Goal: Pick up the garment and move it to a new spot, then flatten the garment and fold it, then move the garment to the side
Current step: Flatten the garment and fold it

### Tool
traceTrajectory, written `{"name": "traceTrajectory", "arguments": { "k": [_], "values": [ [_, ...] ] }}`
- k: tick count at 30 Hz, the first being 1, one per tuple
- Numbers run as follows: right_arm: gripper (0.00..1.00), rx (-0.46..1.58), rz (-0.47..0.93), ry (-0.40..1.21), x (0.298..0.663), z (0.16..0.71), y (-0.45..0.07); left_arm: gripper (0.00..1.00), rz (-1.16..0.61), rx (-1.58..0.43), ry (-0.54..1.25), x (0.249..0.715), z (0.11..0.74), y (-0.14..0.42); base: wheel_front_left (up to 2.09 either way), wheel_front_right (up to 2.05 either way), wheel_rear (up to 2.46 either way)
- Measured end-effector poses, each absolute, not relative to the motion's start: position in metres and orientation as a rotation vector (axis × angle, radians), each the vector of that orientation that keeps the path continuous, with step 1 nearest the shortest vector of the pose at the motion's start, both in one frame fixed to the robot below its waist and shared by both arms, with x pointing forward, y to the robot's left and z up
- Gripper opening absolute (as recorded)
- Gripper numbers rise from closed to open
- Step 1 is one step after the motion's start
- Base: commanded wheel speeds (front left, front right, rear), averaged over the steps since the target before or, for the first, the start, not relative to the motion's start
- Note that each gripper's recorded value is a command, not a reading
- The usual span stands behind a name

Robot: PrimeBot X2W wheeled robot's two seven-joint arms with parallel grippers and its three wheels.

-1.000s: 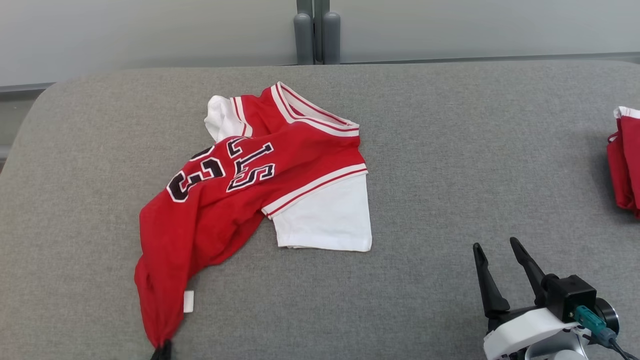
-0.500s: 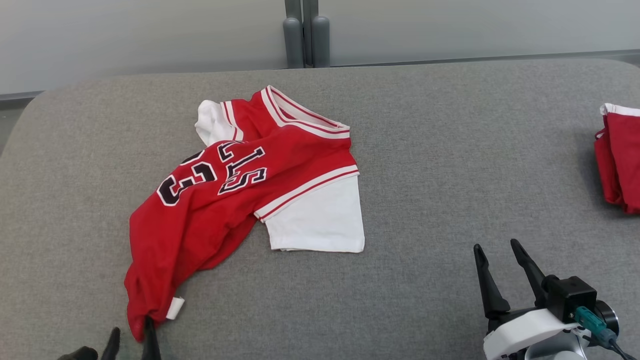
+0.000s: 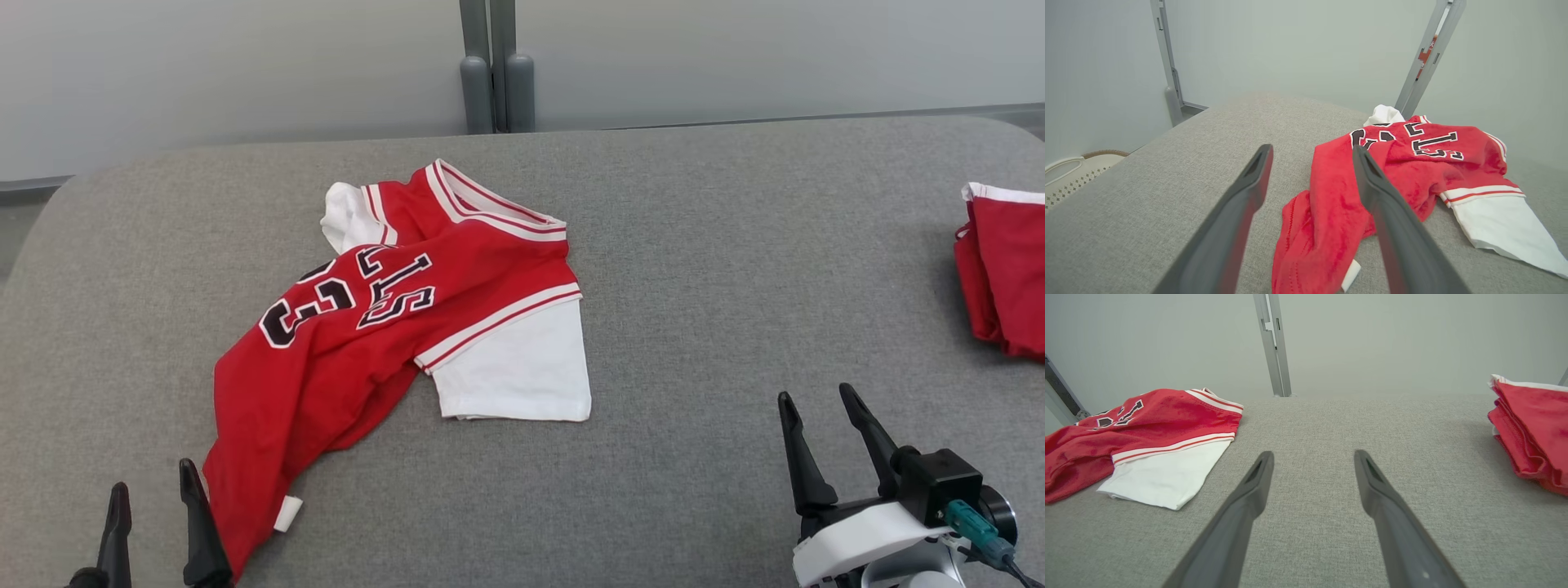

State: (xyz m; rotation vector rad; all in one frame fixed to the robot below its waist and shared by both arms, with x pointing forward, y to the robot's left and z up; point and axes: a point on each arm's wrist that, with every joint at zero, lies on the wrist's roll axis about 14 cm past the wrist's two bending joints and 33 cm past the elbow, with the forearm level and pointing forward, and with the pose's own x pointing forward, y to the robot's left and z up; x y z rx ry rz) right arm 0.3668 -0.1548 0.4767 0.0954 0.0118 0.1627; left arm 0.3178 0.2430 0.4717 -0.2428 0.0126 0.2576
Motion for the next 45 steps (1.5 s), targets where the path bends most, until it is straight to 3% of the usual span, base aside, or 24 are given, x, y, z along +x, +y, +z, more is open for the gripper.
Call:
{"name": "traceTrajectory", "arguments": {
  "k": [15,20,25,38,45],
  "values": [
    [1.00,0.121,0.242,-0.052,0.379,0.498,-0.125,1.00,0.164,-0.232,-0.088,0.328,0.506,0.212,0.00,0.00,0.00],
    [1.00,0.144,0.388,0.099,0.389,0.462,-0.080,1.00,0.146,-0.239,-0.075,0.333,0.504,0.202,0.00,0.00,0.00],
    [1.00,0.082,0.519,0.223,0.425,0.450,-0.048,1.00,0.115,-0.246,-0.080,0.346,0.506,0.191,0.00,0.00,0.00],
    [1.00,0.030,0.602,0.599,0.468,0.389,-0.009,1.00,0.177,-0.257,-0.057,0.347,0.502,0.196,0.00,0.00,0.00],
    [1.00,0.184,0.646,0.649,0.474,0.390,0.028,1.00,0.220,-0.260,-0.046,0.346,0.499,0.205,0.00,0.00,0.00]
  ]
}}
